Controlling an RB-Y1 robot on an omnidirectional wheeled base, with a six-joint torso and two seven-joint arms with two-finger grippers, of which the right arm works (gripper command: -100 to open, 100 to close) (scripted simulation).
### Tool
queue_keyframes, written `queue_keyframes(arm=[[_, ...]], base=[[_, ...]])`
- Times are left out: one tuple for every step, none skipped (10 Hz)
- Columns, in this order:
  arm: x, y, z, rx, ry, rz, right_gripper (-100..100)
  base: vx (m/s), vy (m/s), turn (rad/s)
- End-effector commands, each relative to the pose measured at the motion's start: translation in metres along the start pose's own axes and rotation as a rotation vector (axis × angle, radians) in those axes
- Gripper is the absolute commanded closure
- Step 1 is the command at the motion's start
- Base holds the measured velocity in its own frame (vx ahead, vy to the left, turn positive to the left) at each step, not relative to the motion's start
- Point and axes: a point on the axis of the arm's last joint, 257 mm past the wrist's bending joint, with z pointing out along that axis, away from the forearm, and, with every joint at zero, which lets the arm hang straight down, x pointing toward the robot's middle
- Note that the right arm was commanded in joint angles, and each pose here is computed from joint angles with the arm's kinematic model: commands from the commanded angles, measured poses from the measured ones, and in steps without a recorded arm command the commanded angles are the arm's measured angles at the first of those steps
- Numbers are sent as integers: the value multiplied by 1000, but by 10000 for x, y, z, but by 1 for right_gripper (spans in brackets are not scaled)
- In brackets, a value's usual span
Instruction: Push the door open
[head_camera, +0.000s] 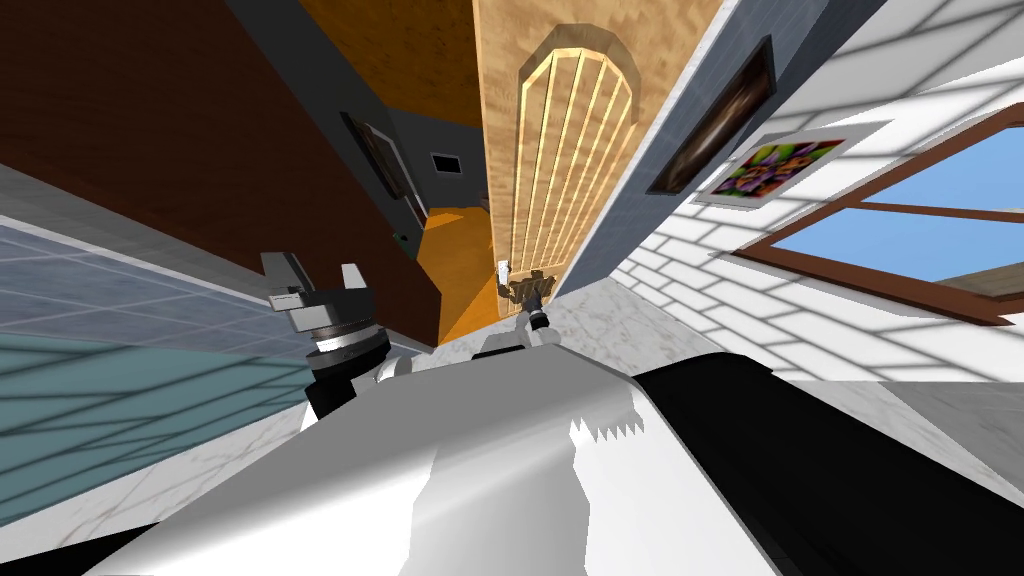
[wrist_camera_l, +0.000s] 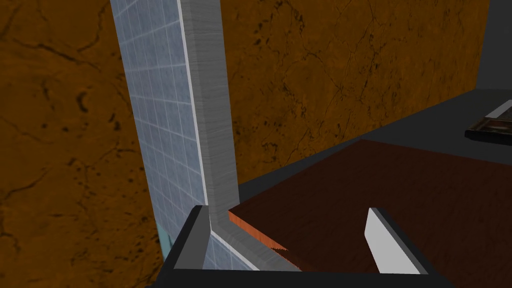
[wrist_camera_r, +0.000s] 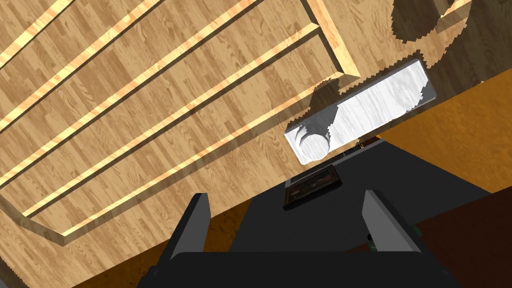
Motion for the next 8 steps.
queue_keyframes(arm=[[-23,21,3,0,-8,-44,-100],[-28,22,3,0,-10,-54,-100],[-51,53,3,1,-17,-84,-100],[-59,56,3,0,-20,-101,-100],[-83,86,4,1,-27,-127,-100],[-93,90,3,0,-31,-146,-100],[-120,122,3,0,-39,-171,-100],[-129,127,3,-1,-43,-190,-100]], base=[[24,-39,61],[8,-17,15],[24,-21,84],[24,-26,42],[29,-35,71],[24,-34,41],[28,-43,79],[22,-40,41]])
